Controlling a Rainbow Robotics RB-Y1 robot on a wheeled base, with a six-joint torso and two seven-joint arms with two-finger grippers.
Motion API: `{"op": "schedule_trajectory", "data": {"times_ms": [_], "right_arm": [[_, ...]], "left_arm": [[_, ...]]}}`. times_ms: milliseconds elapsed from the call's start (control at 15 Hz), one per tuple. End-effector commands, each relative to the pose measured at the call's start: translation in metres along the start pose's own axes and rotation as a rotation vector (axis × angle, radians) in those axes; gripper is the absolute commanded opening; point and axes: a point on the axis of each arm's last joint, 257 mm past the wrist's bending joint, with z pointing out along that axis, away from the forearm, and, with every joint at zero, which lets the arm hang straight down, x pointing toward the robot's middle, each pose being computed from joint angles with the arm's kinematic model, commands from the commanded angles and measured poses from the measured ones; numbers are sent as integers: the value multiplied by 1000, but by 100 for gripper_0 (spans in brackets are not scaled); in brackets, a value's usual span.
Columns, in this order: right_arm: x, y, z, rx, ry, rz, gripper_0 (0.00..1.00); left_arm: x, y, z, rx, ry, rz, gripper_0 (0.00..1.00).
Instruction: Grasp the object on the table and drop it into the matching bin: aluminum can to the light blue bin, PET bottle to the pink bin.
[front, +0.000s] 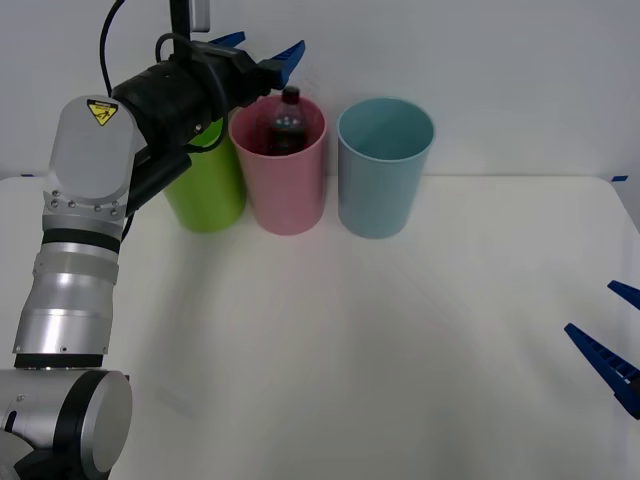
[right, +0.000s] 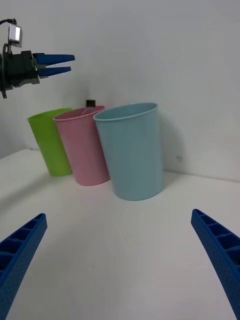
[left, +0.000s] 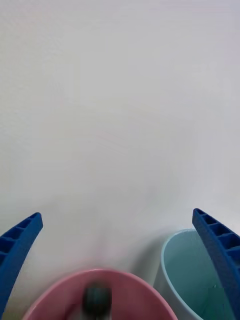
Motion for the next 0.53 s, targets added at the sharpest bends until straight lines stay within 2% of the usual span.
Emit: {"op": "schedule_trajectory", "data": {"times_ms": [67,267,533], "right_arm": [[0,0,0,0,0,0,100],[0,0,0,0,0,0,100],[0,0,0,0,0,0,100]], "left_arm": [[2,-1,-3,11,-9,-31,100],[10,6,-17,22,-22,-24,100],[12,17,-46,32,-34,-38,100]]}}
